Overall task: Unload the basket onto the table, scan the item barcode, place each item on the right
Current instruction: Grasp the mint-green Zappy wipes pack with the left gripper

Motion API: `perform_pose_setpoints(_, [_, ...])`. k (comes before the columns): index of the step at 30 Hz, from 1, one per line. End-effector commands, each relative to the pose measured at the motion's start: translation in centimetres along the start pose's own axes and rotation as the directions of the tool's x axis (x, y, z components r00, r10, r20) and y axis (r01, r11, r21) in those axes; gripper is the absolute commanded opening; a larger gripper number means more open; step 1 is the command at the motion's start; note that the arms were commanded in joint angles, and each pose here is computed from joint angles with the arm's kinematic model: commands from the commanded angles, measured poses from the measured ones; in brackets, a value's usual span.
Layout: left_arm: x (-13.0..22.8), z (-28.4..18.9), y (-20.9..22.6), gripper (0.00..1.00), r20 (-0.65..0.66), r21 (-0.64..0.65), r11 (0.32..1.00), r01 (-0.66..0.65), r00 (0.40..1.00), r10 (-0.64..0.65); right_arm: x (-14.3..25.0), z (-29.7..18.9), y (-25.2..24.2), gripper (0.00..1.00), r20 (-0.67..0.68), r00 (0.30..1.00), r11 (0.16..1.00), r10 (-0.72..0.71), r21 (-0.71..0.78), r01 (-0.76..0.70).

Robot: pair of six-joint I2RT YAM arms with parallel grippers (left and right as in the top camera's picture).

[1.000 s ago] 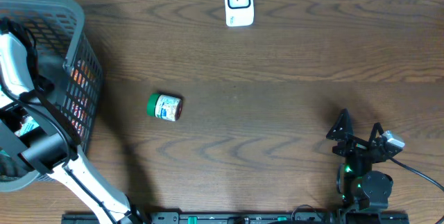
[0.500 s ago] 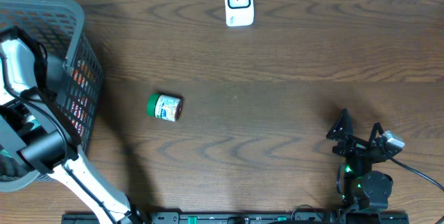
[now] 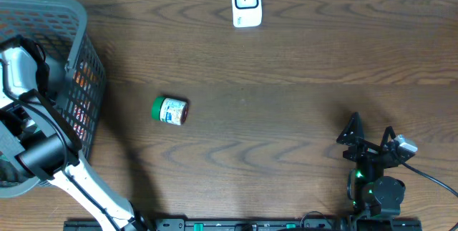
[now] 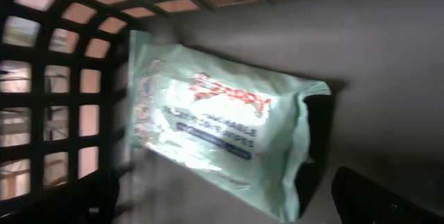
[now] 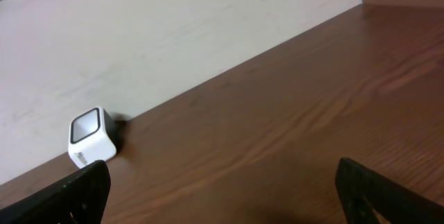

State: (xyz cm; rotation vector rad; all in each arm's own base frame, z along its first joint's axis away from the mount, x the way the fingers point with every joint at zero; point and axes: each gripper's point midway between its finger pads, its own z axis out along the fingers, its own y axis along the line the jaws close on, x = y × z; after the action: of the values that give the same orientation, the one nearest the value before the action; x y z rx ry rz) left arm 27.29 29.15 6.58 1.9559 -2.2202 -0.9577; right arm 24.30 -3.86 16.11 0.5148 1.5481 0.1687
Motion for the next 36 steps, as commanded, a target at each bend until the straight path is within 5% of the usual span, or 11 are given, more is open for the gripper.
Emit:
perform_pose_setpoints(1, [1.5,1.5,0.0,0.98,-0.038,-0.019,0.999,-0.034,0.999,0.033,0.1,0.0,0.0,0.99,-0.001,1.000,1.000,0.006,-0.001,-0.006])
perform_pose_setpoints(12, [4.7,8.5,3.7,0.99,-0.140,-0.119,0.993,-0.004,0.990,-0.013,0.1,0.0,0.0,0.99,-0.001,1.000,1.000,0.006,-0.001,-0.006])
perform_pose_setpoints(15, [5.3,10.3,5.7,0.50,-0.184,-0.157,0.987,0.017,0.982,-0.047,0.1,0.0,0.0,0.99,-0.001,1.000,1.000,0.006,-0.001,-0.006])
perform_pose_setpoints(18, [5.6,11.6,7.5,0.31,-0.225,-0.187,0.982,0.028,0.972,-0.071,0.1,0.0,0.0,0.99,-0.001,1.000,1.000,0.006,-0.001,-0.006])
perform_pose_setpoints(20, [5.7,12.2,8.6,0.08,-0.253,-0.204,0.978,0.037,0.963,-0.089,0.1,0.0,0.0,0.99,-0.001,1.000,1.000,0.006,-0.001,-0.006])
perform_pose_setpoints(30, [3.7,9.4,8.0,0.07,-0.286,-0.071,0.994,0.080,0.953,-0.097,0.1,0.0,0.0,0.99,-0.001,1.000,1.000,0.006,-0.001,-0.006])
perform_pose_setpoints(36, [-0.8,1.1,5.9,0.07,-0.137,0.224,0.968,0.114,0.987,-0.085,0.1,0.0,0.0,0.99,-0.001,1.000,1.000,0.006,-0.001,-0.006])
